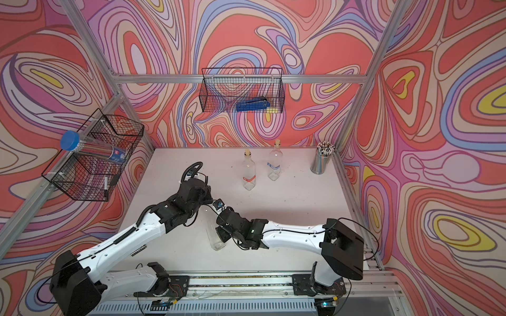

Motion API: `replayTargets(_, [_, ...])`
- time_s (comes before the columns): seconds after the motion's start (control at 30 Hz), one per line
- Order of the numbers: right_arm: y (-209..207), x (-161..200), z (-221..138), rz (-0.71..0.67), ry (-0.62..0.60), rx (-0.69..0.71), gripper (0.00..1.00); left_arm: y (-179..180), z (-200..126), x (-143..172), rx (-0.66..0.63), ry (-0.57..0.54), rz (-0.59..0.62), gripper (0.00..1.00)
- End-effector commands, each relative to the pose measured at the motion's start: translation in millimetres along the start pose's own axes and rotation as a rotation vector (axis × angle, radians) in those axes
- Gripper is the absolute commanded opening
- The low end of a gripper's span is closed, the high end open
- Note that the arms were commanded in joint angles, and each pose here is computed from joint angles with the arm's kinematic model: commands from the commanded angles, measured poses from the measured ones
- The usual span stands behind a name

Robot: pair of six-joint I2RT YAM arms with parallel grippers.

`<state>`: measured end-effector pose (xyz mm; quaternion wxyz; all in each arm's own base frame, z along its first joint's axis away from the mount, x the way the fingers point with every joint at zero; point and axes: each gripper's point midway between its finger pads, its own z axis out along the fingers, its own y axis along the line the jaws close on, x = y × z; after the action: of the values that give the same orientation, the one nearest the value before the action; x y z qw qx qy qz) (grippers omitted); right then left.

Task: Remove the label from the bottle
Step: Tear open the label from the bottle.

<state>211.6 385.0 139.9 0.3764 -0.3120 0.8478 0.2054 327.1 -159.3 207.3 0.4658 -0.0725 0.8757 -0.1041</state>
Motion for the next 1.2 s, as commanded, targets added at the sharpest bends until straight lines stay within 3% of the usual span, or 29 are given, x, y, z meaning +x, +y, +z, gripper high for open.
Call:
replayTargets(0.0, [-15.9,-2.6,-8.3,-0.008,-0.018,0.073,0.0,9.3,-2.2,10.5,-0.034,0.019,0.064,0.0])
replayTargets(1.17, [-29.4,1.3,-11.1,-0.024,-0.015,0.143,0.0,6.1,-3.4,10.3,-0.019,0.017,0.08,0.0])
